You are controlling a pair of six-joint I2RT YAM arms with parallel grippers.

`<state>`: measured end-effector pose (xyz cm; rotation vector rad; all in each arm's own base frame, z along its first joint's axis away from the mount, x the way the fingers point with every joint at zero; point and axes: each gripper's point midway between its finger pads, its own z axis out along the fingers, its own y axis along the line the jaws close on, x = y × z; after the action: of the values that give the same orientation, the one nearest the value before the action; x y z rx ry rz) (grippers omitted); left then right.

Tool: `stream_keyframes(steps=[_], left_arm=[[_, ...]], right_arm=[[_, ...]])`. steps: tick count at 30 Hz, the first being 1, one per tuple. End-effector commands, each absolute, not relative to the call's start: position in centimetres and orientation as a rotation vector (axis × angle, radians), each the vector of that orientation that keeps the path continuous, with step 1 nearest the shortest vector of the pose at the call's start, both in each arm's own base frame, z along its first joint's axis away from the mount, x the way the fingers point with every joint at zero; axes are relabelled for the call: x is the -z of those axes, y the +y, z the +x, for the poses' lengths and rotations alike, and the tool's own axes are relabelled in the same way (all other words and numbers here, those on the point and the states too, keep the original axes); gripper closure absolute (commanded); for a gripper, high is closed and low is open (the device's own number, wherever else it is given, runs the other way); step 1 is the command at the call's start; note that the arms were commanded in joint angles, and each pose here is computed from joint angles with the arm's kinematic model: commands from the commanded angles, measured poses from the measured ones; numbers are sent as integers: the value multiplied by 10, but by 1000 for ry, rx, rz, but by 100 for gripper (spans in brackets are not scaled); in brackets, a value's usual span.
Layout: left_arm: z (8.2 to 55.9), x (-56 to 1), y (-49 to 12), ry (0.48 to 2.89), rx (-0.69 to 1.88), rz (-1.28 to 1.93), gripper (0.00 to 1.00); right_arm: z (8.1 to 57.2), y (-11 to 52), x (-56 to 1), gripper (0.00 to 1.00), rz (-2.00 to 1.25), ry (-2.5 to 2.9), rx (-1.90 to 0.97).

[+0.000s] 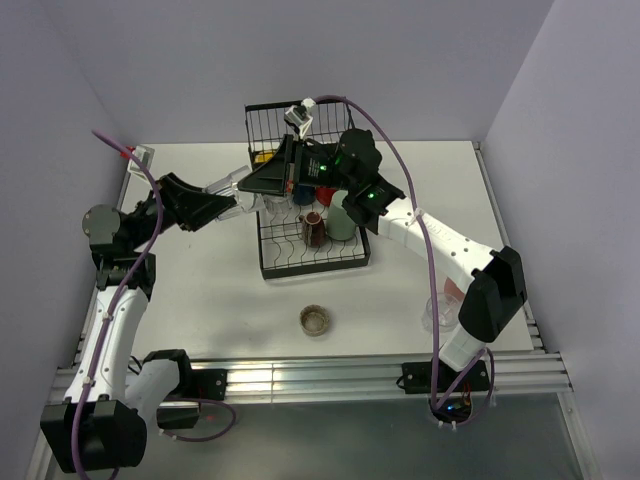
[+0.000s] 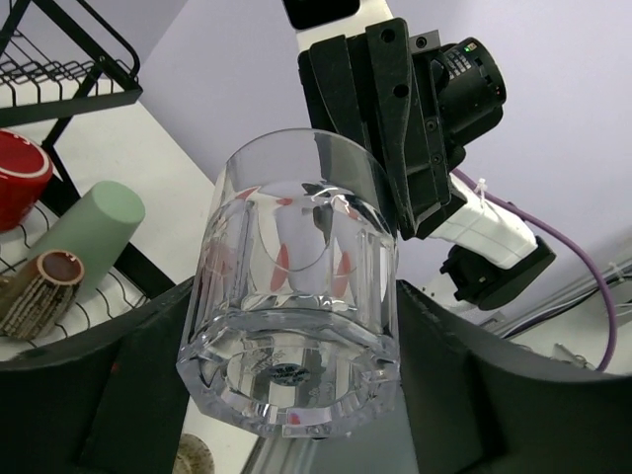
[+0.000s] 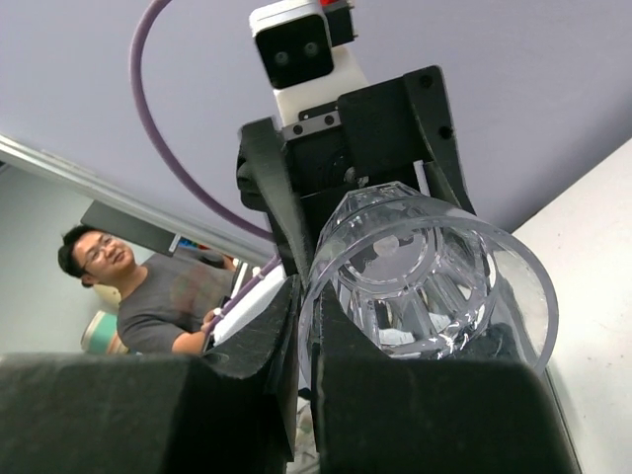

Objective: Load the cups into the dish rack
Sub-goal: Pass the cup from the right arm to the left

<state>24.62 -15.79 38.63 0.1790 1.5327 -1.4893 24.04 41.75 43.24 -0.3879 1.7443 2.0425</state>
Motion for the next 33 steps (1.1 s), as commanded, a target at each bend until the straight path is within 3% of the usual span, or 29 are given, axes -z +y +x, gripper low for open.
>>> stream_keyframes(steps=[1, 4, 6, 7, 10, 13, 14, 17, 25, 33], left_arm=[[238, -392, -161, 1506, 1486, 241, 32], [235, -393, -163, 1513, 1495, 248, 68], [235, -393, -164, 1525, 1502, 251, 84], [234, -394, -165, 1526, 1501, 256, 99], [234, -394, -164, 1540, 1483, 244, 100], [234, -395, -163, 1557, 1451, 231, 100], [234, -396, -163, 1558, 1440, 229, 100], [234, -398, -161, 1573, 1413, 215, 100], [240, -395, -155, 1633, 1316, 167, 100], [259, -372, -140, 1790, 1147, 46, 100]], right_arm=[[228, 419, -451, 100, -471, 1647, -2068], [230, 423, -449, 100, -468, 1652, -2062], [232, 426, -444, 100, -459, 1674, -2050], [233, 426, -443, 100, -465, 1671, -2033], [240, 426, -435, 92, -433, 1702, -1976], [250, 423, -428, 73, -371, 1738, -1879], [253, 421, -425, 62, -348, 1752, -1848], [263, 413, -419, 50, -277, 1777, -1751], [277, 389, -405, 44, -156, 1826, -1584], [317, 305, -369, 42, 146, 1908, -1160]])
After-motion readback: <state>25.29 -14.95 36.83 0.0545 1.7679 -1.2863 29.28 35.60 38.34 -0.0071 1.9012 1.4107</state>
